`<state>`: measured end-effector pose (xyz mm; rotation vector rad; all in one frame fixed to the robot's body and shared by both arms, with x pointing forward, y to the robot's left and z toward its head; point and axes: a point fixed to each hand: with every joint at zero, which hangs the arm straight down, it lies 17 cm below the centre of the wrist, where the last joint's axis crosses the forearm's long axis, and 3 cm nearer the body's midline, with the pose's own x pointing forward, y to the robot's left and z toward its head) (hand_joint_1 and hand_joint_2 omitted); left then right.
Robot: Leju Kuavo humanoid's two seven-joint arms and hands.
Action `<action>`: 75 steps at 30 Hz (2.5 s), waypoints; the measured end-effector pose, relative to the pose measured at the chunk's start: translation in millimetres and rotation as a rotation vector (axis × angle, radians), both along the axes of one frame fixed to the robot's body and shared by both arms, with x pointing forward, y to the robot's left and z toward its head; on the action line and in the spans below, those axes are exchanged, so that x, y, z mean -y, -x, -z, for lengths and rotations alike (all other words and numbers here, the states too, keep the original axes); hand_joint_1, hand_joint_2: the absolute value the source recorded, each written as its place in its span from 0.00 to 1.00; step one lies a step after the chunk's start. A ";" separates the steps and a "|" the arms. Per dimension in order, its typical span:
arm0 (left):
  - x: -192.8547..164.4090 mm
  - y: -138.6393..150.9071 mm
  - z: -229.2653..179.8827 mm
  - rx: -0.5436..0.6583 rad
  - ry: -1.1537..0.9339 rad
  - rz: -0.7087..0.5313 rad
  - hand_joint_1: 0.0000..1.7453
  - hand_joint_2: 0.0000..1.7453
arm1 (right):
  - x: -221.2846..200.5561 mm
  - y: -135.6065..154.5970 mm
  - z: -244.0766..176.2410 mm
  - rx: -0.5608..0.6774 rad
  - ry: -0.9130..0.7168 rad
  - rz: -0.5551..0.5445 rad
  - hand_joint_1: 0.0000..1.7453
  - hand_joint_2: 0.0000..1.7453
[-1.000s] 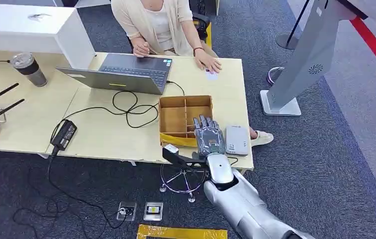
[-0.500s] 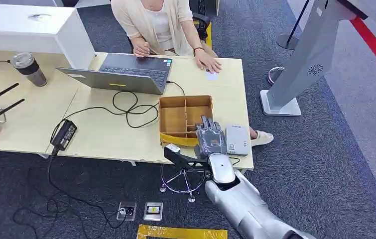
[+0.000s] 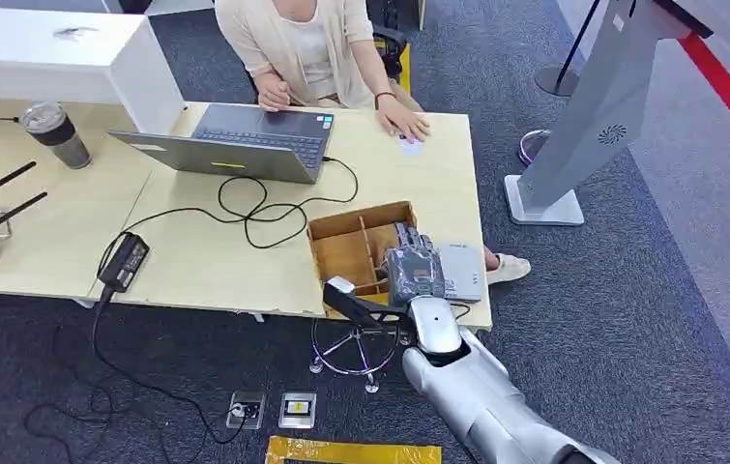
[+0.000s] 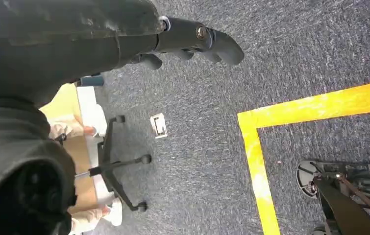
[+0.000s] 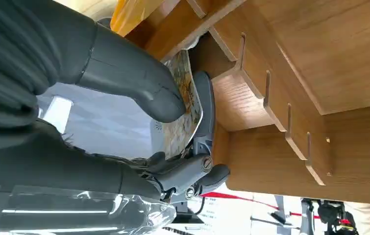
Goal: Pass the card to the sensor for recognition and then transmit it.
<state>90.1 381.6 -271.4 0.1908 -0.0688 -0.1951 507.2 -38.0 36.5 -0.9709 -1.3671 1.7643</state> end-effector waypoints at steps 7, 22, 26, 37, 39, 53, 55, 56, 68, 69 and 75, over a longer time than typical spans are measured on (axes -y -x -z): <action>0.0 0.1 0.0 0.000 0.000 0.000 0.00 0.00 | 3.2 -1.3 0.2 0.003 0.002 0.006 1.00 1.00; 0.0 0.2 0.0 -0.001 0.000 0.000 0.00 0.00 | 3.4 -1.4 0.1 0.004 0.002 0.007 1.00 1.00; 0.0 0.2 0.0 -0.001 0.000 0.000 0.00 0.00 | 3.6 -1.4 0.1 0.004 0.003 0.007 1.00 1.00; -0.1 0.4 0.0 -0.002 0.000 0.000 0.00 0.00 | 3.6 -1.4 0.1 0.004 0.003 0.007 1.00 1.00; -0.1 0.4 0.0 -0.002 0.000 0.000 0.00 0.00 | 3.6 -1.4 0.1 0.004 0.003 0.007 1.00 1.00; -3.5 3.3 0.1 -0.018 -0.019 -0.010 0.00 0.00 | -9.4 -5.4 -19.6 0.055 -0.044 -0.041 1.00 1.00; -7.4 6.6 -0.1 -0.042 -0.047 -0.025 0.00 0.00 | -39.5 -21.5 -92.1 0.225 -0.156 -0.148 1.00 1.00; -8.0 6.6 -0.2 -0.046 -0.053 -0.028 0.00 0.00 | -53.3 -29.9 -131.1 0.292 -0.196 -0.183 1.00 1.00; -1.2 4.3 0.4 -0.047 -0.054 -0.036 0.00 0.00 | -88.2 -58.9 -267.6 0.428 -0.277 -0.221 1.00 1.00; -0.3 3.9 0.5 -0.045 -0.052 -0.035 0.00 0.00 | -89.2 -58.7 -269.7 0.432 -0.277 -0.223 1.00 1.00; 0.6 3.6 0.6 -0.045 -0.052 -0.030 0.00 0.00 | -89.9 -59.9 -279.1 0.448 -0.277 -0.226 1.00 1.00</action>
